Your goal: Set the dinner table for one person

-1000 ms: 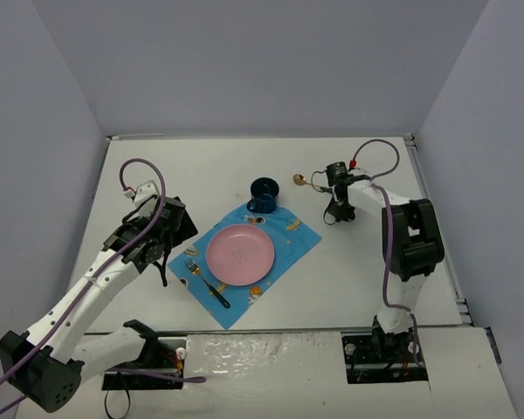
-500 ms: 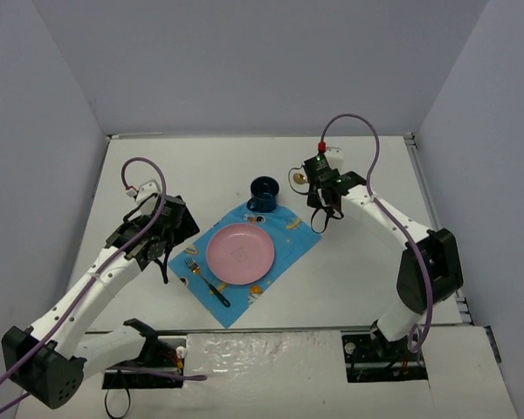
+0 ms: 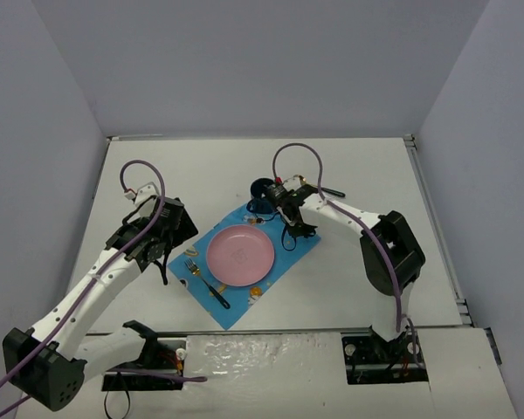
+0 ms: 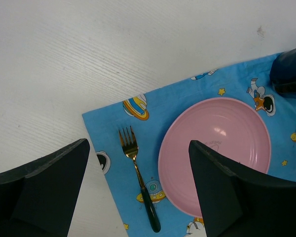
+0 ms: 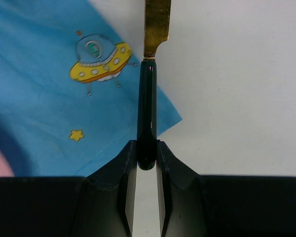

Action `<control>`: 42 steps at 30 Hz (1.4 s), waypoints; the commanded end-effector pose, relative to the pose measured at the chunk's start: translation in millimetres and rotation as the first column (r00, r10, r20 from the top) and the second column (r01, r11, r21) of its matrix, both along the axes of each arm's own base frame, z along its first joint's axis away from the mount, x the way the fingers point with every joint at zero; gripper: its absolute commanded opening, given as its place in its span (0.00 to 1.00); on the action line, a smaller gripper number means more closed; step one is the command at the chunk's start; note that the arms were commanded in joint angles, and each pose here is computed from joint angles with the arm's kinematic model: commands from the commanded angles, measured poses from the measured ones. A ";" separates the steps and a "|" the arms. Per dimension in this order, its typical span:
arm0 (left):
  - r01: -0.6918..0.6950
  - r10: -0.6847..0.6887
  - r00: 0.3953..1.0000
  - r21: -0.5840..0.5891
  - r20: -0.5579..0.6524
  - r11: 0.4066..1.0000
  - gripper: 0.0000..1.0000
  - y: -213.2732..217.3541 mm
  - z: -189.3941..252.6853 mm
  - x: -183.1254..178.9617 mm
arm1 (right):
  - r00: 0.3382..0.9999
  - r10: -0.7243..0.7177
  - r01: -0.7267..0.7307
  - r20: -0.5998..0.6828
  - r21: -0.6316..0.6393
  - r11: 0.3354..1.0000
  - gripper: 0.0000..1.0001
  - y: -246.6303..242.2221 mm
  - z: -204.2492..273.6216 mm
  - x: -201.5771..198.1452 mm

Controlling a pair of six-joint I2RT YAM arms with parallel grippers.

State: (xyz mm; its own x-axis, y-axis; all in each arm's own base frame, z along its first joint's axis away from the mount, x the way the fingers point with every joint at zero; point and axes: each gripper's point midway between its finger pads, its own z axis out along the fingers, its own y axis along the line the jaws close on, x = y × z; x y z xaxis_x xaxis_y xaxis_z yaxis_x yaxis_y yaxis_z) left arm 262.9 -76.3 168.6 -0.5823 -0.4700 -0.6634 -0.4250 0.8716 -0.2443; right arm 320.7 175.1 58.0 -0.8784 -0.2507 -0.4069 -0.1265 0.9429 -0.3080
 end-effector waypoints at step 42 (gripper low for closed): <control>-0.051 0.051 0.999 0.006 0.014 0.999 0.79 22.7 -1.6 4.6 | 0.974 0.227 -0.207 0.019 -0.341 0.917 0.16 31.4 0.5 -28.9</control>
State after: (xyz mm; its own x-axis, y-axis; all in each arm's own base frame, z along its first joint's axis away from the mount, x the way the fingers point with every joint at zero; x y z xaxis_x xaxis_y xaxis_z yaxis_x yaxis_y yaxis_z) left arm 258.9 -54.5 149.9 -0.5928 -0.4842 -0.6435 -0.4775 0.8548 -0.2033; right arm 277.8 205.5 30.3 -0.7785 -0.5838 -0.2305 -0.3645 0.7195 -0.5912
